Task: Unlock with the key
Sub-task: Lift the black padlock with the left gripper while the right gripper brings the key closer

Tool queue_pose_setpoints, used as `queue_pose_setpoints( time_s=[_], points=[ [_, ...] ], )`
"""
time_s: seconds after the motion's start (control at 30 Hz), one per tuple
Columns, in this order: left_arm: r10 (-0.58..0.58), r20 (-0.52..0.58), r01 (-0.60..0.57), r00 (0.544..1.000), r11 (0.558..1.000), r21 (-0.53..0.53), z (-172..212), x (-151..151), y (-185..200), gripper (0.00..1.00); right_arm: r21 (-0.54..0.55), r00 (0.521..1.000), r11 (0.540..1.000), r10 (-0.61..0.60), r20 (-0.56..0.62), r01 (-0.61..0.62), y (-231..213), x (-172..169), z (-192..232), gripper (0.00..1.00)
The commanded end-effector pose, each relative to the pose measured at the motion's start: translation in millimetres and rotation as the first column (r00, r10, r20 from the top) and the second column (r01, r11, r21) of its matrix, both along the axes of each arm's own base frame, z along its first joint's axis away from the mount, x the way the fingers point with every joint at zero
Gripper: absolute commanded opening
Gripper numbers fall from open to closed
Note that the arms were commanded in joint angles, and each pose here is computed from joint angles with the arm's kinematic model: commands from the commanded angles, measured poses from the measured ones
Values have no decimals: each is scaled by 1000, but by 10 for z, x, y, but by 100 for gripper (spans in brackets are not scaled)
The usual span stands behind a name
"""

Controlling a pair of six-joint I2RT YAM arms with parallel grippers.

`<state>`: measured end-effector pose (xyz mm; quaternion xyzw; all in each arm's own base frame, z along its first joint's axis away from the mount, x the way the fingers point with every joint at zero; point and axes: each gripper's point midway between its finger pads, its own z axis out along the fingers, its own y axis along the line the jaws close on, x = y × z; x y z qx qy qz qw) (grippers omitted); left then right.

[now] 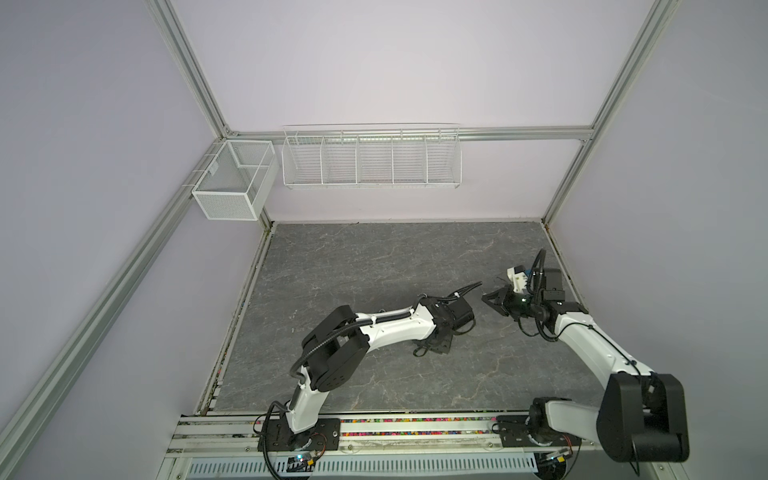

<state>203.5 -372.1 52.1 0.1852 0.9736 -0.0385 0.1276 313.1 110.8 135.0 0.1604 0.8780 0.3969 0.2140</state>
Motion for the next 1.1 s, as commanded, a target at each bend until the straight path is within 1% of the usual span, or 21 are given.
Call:
queue_pose_setpoints(
  time_s=[0.0,0.1,0.2,0.33,0.4,0.53,0.67,0.73,0.87,0.97,1.07],
  points=[
    [91,70,-84,993,992,-97,408,162,60,0,-16,1000,1000,16,8,-16,44,-78,26,6],
    [153,90,-138,984,979,-150,575,284,167,0,-39,999,999,33,13,-32,116,-122,34,6],
    [224,84,-202,971,956,-212,717,412,289,0,-62,998,997,57,30,-55,232,-175,57,6],
    [329,51,-296,943,900,-321,903,582,403,0,-68,994,995,75,76,-70,425,-253,108,6],
    [371,41,-327,928,861,-391,1035,672,418,0,-67,992,995,82,97,-76,529,-303,120,6],
    [443,66,-363,894,802,-474,1303,821,483,0,-47,984,996,77,159,-70,711,-391,168,6],
    [486,88,-357,869,742,-568,1564,919,478,0,-16,973,998,67,222,-65,911,-465,242,6],
    [486,106,-331,868,723,-607,1664,946,452,0,-7,966,998,69,249,-69,1025,-499,275,6],
    [516,95,-342,851,684,-644,1753,955,471,0,13,949,997,74,307,-81,1267,-524,373,6],
    [532,75,-347,843,646,-679,1827,947,466,0,18,937,996,80,340,-91,1430,-523,445,6],
    [543,82,-342,836,631,-696,1880,954,492,0,29,922,995,78,380,-96,1576,-540,526,6]
  ],
)
